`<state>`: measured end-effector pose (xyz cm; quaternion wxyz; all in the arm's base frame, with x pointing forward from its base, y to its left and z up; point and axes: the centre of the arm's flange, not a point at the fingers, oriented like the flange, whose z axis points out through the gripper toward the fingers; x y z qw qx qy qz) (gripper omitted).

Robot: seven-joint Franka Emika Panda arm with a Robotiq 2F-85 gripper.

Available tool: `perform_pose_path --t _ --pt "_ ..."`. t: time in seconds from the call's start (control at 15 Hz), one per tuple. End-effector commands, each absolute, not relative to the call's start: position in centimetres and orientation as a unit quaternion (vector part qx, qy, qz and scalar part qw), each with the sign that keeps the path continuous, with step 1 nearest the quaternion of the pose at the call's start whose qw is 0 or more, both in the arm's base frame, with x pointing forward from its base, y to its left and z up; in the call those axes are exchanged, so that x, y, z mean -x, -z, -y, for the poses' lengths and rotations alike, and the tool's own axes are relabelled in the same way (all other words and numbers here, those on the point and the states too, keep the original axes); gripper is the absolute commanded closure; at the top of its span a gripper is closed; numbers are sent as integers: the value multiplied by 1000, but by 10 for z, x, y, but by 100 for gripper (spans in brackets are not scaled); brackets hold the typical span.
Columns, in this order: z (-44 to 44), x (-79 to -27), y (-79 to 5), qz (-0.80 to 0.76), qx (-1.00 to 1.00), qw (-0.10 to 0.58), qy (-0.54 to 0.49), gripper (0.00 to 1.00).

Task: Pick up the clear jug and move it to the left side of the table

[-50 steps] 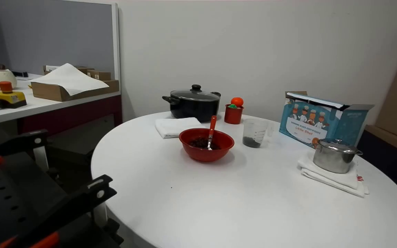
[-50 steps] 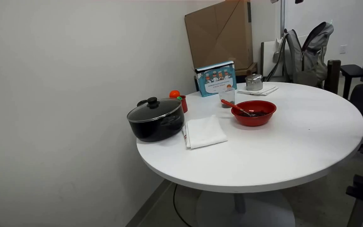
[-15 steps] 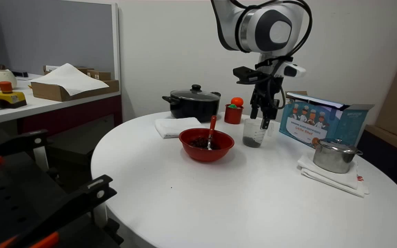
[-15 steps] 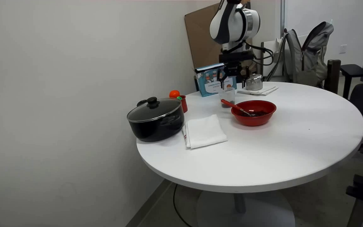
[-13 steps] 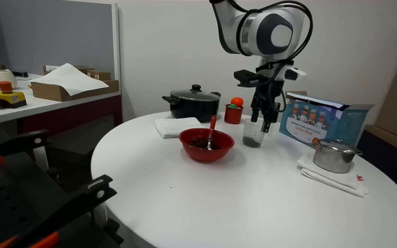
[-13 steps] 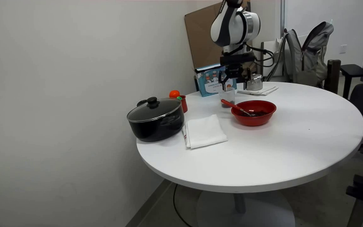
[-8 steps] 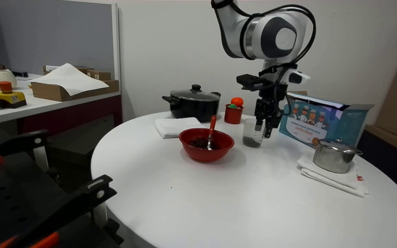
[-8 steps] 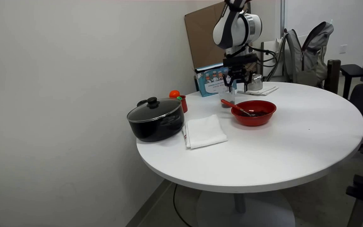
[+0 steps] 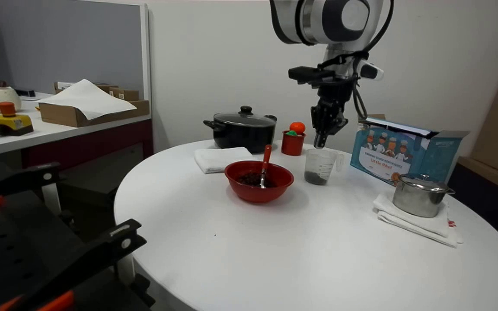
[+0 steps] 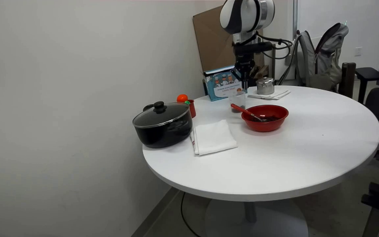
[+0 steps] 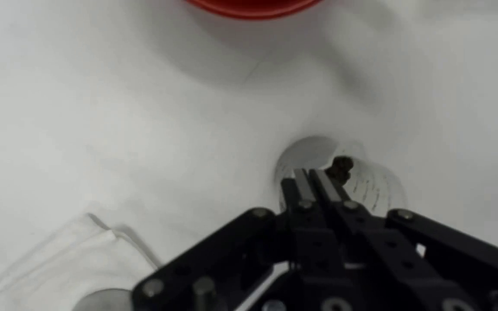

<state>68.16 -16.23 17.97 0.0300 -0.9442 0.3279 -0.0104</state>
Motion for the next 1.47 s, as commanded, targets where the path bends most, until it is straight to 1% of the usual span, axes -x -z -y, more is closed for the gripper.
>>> perform_pose_path --t 0.0,0.13,0.2,0.27,0.33,0.47,0.53,0.6,0.67,0.73,0.93,1.4 --pt "141 -632 -211 -274 960 55 -24 97" --pt "135 -616 -217 -257 964 59 -39 94" --pt "135 -609 -221 -256 964 60 -45 76" --pt "137 -603 -226 -255 964 62 -50 68" --pt "140 -599 -231 -260 962 63 -49 65" --pt "148 -594 -243 -274 959 65 -41 53" --pt "151 -593 -247 -279 958 63 -34 45" --pt "155 -594 -251 -286 956 59 -22 39" --pt "159 -597 -252 -293 954 53 -8 30" --pt "162 -602 -252 -301 952 50 4 24" --pt "167 -617 -239 -318 947 43 18 1" --pt "180 -649 -197 -366 929 33 46 0"
